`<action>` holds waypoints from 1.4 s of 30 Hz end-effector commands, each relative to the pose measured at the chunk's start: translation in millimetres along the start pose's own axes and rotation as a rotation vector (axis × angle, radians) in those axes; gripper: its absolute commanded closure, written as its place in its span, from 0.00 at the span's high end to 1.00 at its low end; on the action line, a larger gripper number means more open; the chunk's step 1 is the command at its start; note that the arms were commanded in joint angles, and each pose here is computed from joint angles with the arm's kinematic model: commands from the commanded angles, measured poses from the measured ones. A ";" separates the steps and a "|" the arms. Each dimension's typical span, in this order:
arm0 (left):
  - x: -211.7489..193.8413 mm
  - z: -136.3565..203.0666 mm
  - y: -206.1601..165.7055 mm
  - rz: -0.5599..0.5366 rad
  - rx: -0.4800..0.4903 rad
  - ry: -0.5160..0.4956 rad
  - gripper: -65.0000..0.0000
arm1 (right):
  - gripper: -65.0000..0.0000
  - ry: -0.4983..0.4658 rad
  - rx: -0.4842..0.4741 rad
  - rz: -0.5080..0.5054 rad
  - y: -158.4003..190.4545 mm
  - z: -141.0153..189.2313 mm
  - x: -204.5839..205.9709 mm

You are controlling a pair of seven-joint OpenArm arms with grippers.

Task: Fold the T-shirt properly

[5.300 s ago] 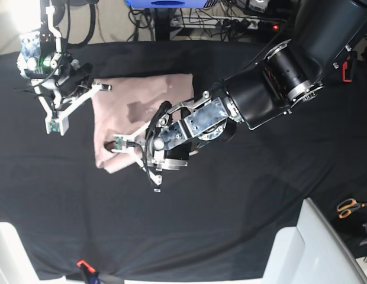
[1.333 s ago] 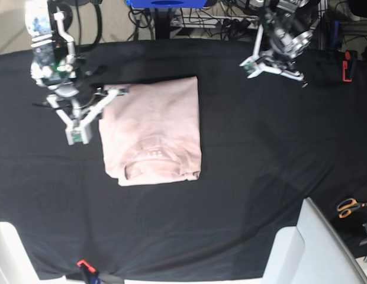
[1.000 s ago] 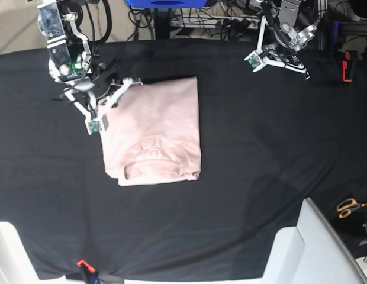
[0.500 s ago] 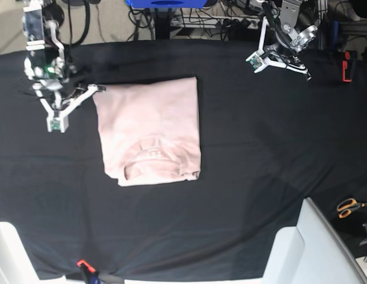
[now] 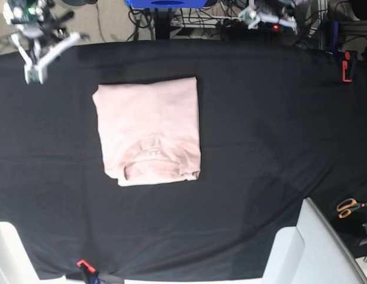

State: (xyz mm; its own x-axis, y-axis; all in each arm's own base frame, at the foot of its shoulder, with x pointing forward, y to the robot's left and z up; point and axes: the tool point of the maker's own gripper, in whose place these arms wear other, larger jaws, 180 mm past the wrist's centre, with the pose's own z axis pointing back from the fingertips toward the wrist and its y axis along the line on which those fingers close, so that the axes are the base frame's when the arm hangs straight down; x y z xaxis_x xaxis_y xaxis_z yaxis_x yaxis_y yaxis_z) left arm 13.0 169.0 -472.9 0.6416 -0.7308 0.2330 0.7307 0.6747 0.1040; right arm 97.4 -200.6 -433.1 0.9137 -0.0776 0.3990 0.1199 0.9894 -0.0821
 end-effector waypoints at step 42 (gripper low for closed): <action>-47.7 -172.7 -18.8 0.450 0.016 -0.014 0.00 | 0.01 0.108 0.022 0.360 41.2 -154.5 -187.9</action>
State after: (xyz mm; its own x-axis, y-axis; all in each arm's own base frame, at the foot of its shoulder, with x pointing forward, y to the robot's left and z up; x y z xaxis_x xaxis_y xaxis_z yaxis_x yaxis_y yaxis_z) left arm 11.0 169.0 -653.6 0.8915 -0.3620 0.2721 0.3772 0.9261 -0.0035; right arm -4.4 -160.4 -653.4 0.9308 0.2636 0.2533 -0.2247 0.9590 -0.1725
